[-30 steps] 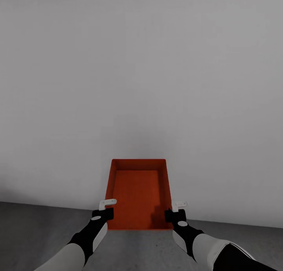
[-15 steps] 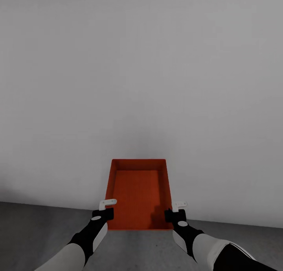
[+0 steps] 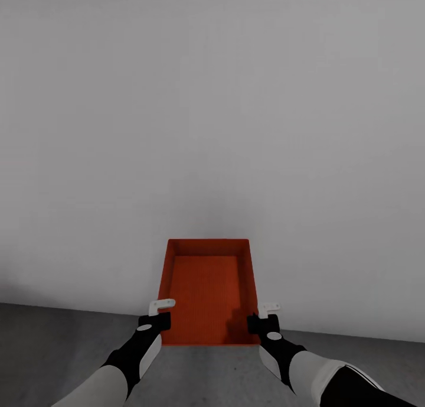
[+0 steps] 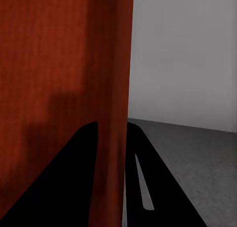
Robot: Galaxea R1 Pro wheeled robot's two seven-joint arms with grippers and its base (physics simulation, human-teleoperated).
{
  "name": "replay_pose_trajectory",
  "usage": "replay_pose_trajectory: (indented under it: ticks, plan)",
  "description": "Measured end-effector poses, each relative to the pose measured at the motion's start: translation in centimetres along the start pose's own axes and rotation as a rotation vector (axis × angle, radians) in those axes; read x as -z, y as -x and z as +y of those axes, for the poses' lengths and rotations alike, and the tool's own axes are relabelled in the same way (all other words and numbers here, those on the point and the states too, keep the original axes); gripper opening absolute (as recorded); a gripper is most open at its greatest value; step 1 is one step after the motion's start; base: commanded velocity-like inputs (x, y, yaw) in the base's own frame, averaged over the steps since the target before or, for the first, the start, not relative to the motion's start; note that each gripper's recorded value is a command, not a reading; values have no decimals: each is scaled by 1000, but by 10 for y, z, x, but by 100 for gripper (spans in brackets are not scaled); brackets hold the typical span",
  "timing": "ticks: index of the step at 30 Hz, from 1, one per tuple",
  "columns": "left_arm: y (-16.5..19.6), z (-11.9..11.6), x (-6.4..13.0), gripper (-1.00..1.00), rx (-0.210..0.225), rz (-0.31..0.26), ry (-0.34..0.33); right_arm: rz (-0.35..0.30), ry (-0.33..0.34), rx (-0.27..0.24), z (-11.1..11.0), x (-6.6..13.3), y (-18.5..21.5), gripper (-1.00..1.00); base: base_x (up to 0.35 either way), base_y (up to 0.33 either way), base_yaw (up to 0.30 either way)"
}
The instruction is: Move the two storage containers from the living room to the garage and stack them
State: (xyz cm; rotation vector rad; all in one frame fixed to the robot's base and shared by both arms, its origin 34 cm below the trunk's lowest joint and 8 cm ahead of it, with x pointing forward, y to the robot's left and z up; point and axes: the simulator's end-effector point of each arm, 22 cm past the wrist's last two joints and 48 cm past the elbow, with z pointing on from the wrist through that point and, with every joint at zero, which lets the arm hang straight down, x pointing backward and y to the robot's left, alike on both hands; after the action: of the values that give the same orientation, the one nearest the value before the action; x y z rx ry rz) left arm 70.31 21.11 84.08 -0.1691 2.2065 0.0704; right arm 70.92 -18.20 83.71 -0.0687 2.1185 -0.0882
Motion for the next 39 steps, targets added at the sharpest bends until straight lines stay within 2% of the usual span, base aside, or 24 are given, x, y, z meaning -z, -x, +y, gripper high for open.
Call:
replay_pose_trajectory:
  ticks: [25, 39]
  plan:
    - [-14, 1, -7, -100, -4, 27, 2, 27, 2, 1, 2, -5, -15, -100, 0, 0, 1]
    - [-26, 2, -12, -100, -7, 48, 5, 49, 4, 2, 3, -9, -28, -100, 0, 0, 68]
